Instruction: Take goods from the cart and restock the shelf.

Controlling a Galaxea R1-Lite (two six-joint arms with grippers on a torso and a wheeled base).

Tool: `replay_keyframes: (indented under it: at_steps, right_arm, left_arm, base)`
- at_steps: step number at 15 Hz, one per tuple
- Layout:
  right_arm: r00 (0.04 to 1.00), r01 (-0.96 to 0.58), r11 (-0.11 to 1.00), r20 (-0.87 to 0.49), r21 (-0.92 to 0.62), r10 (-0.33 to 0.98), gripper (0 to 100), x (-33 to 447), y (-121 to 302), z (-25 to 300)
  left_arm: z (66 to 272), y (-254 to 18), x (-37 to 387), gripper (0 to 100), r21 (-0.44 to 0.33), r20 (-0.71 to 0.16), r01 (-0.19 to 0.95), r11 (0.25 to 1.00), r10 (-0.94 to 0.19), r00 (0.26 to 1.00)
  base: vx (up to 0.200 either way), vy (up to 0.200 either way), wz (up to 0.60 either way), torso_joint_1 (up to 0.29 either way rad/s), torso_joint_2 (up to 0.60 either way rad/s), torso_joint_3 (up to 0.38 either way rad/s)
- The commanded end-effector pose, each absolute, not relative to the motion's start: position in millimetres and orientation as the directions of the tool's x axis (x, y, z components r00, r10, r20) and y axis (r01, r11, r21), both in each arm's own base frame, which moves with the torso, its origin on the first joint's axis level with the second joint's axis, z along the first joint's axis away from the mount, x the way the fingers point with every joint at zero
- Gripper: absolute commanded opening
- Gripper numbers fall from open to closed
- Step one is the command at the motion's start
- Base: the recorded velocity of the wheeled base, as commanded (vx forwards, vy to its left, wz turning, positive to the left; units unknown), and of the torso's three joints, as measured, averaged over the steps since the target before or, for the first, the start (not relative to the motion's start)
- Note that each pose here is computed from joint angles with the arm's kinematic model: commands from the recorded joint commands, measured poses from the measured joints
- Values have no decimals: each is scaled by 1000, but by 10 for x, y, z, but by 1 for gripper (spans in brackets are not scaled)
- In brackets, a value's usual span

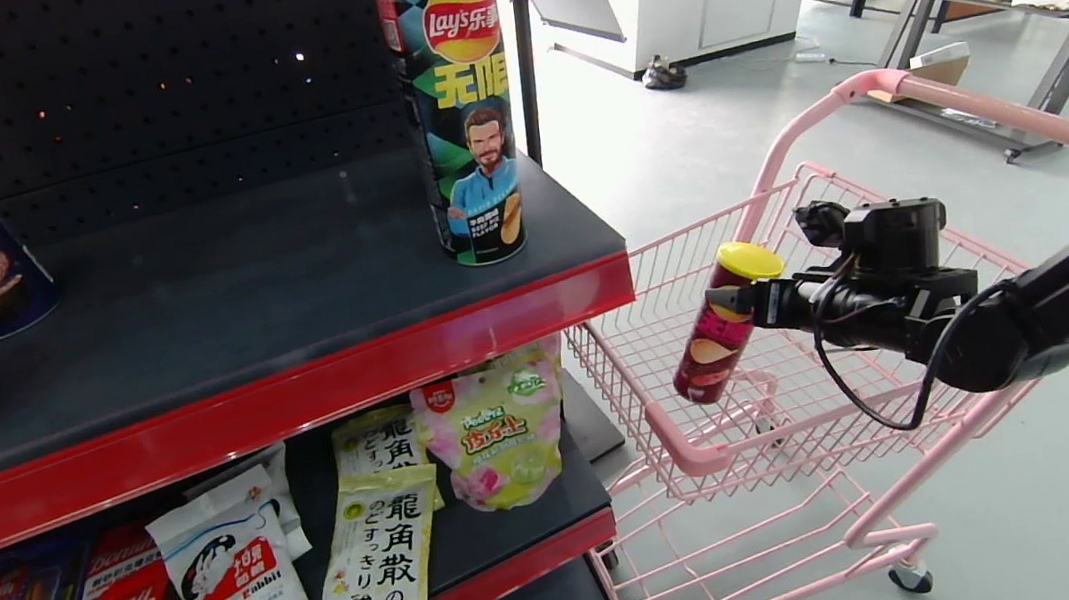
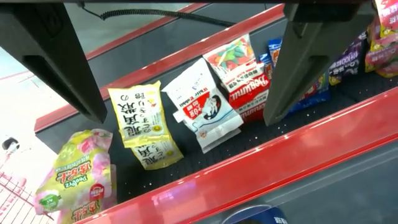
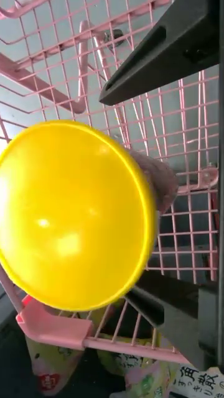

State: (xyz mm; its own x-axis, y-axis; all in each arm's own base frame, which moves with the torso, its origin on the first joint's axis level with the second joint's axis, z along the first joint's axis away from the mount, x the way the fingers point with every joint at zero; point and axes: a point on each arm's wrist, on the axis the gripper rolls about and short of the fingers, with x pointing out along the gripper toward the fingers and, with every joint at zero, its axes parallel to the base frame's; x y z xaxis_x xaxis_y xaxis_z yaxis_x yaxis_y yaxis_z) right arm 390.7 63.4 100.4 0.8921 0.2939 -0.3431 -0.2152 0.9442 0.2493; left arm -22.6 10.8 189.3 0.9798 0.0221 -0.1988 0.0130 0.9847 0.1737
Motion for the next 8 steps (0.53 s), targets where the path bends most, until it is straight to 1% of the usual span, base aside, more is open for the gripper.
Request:
replay_keyframes:
  at_steps: [1,4,5,8]
  right_arm:
    - [887,-211,944,-357,251,293,100,4081,654,839]
    - [887,-214,944,-355,250,295,100,4234,665,729]
    - [893,-213,945,-343,249,292,0,4292,672,713]
    - [901,-222,942,-315,253,297,0,4322,684,753]
  left_arm:
    - [1909,102,-199,100,176,-210,17,984,21,978]
    - [1920,97,-176,100,178,-220,16,984,24,975]
    - [1920,97,-176,100,178,-220,17,984,23,975]
    - [1908,97,-175,100,179,-223,15,984,26,975]
  base:
    - [0,0,0,0,0,0]
    - [0,0,0,0,0,0]
    - [0,0,0,0,0,0]
    - [0,0,0,0,0,0]
